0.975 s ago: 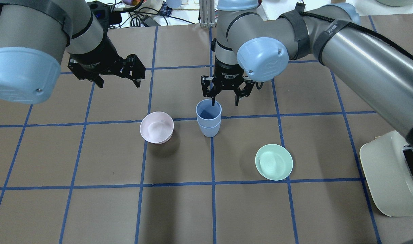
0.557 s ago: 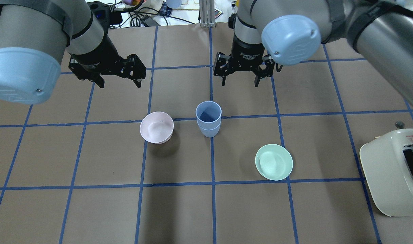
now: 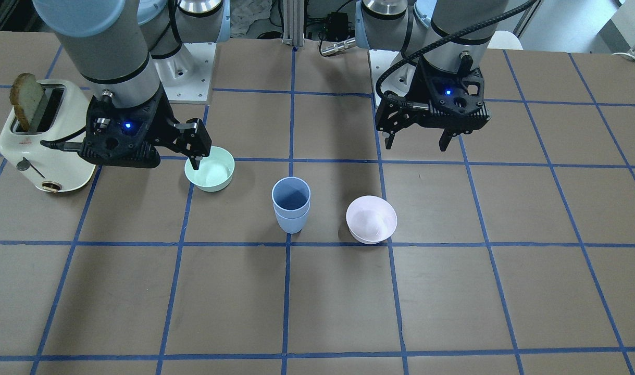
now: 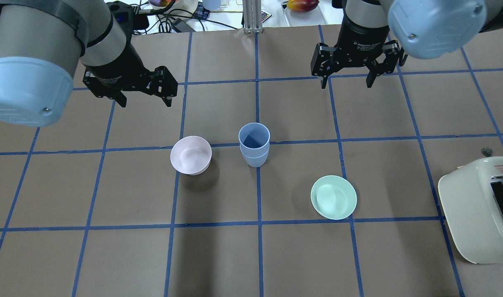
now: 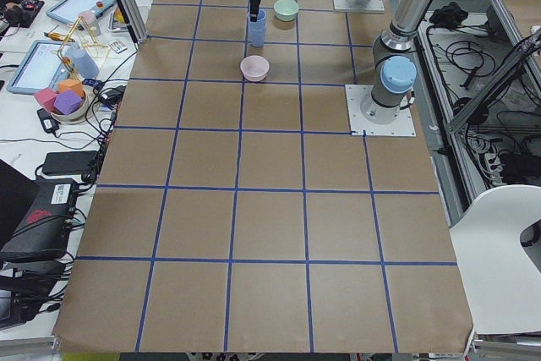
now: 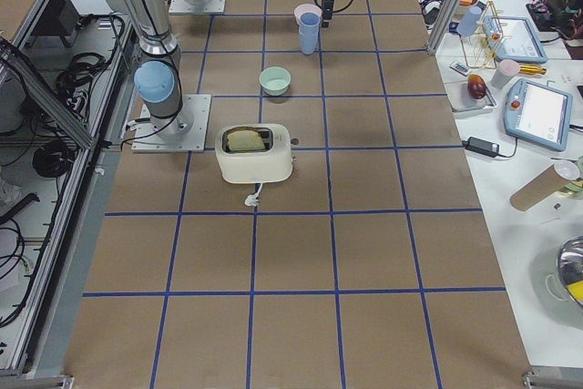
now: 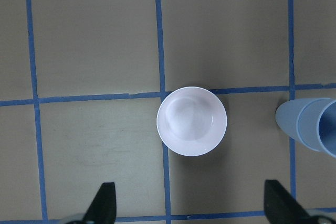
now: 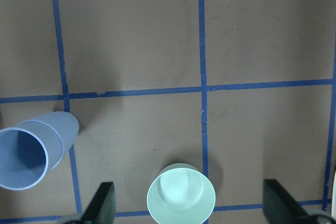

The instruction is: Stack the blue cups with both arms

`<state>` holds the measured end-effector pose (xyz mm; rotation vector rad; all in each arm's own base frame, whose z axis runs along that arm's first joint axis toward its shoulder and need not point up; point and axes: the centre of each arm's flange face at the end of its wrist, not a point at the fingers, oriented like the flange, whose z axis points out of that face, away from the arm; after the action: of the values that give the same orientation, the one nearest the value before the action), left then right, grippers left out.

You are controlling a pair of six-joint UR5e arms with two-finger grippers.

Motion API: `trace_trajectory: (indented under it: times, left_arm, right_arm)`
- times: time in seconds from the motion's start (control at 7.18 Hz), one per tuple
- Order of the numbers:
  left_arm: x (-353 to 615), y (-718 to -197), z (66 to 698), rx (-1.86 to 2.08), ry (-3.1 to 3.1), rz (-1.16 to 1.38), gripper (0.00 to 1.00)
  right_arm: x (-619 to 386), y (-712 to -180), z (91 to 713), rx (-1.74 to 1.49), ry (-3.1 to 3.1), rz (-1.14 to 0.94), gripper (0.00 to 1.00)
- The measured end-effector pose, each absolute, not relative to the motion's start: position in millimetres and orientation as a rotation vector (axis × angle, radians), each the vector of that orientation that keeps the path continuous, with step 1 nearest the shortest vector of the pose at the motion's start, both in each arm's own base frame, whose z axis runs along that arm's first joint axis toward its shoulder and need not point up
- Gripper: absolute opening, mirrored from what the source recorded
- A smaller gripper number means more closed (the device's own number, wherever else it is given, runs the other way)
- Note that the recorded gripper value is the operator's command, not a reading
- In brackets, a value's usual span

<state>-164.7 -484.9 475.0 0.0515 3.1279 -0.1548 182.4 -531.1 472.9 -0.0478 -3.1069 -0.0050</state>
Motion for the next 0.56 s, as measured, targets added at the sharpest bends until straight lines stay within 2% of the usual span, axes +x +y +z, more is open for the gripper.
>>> trace_trajectory:
  times: [0.56]
  left_arm:
    - [-164.6, -484.8, 475.1, 0.052, 3.125, -0.154, 1.00]
  right_arm:
    - [153.9, -505.8, 502.8, 0.033, -3.094, -0.037, 1.00]
